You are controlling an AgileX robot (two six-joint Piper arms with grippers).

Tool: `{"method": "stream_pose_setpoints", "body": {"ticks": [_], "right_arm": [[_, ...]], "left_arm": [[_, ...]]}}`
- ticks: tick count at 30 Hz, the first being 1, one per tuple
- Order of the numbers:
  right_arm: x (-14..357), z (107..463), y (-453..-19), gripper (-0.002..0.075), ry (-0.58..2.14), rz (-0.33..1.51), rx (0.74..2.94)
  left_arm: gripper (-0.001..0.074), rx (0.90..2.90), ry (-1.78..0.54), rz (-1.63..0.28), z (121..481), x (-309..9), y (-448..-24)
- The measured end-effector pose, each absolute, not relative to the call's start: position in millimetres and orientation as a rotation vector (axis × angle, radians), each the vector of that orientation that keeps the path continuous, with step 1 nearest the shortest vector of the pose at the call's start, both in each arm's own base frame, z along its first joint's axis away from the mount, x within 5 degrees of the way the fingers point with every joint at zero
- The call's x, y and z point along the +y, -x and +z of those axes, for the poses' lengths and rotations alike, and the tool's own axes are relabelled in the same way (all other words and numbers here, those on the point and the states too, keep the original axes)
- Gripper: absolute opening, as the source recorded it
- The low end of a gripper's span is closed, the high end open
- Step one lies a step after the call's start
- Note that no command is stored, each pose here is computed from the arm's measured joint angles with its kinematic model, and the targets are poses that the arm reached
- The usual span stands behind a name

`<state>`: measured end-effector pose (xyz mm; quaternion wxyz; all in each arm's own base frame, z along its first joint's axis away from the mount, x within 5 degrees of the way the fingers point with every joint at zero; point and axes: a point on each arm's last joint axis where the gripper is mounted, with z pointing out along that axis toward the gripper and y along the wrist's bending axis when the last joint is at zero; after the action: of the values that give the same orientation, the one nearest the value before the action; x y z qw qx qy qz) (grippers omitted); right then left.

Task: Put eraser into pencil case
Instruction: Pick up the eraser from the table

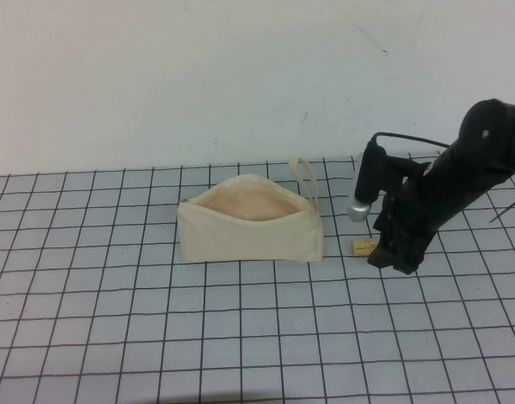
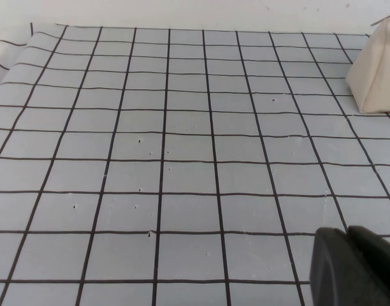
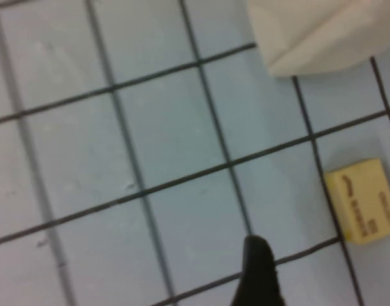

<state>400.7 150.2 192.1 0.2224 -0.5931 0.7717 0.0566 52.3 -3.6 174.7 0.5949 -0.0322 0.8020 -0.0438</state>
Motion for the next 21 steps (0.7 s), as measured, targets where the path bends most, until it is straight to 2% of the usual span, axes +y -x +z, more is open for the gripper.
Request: {"method": "stream_pose_setpoints", "body": {"ticks": [9,14,18,21], "right_arm": [[159.6,161.6,-437.9,0.0463,1.599,0.117,2.138],[162.5,148.0,-444.2,0.0459,1.581,0.140,2.156],[163.4,141.2,-444.0,0.0413,1.584,0.167,2.182],[163.7,140.1,-443.1,0.0332,1.588,0.186,2.197]], "left_arm": [[-0.0001,1.863,0.075,-0.102,174.7,-3.6,-52.3],[-0.0001,1.863,0.075,-0.102,174.7,-3.6,-52.3],[-0.0001,1.863,0.075,-0.102,174.7,-3.6,-52.3],[-0.0001,1.863,0.075,-0.102,174.7,-3.6,-52.3]]}}
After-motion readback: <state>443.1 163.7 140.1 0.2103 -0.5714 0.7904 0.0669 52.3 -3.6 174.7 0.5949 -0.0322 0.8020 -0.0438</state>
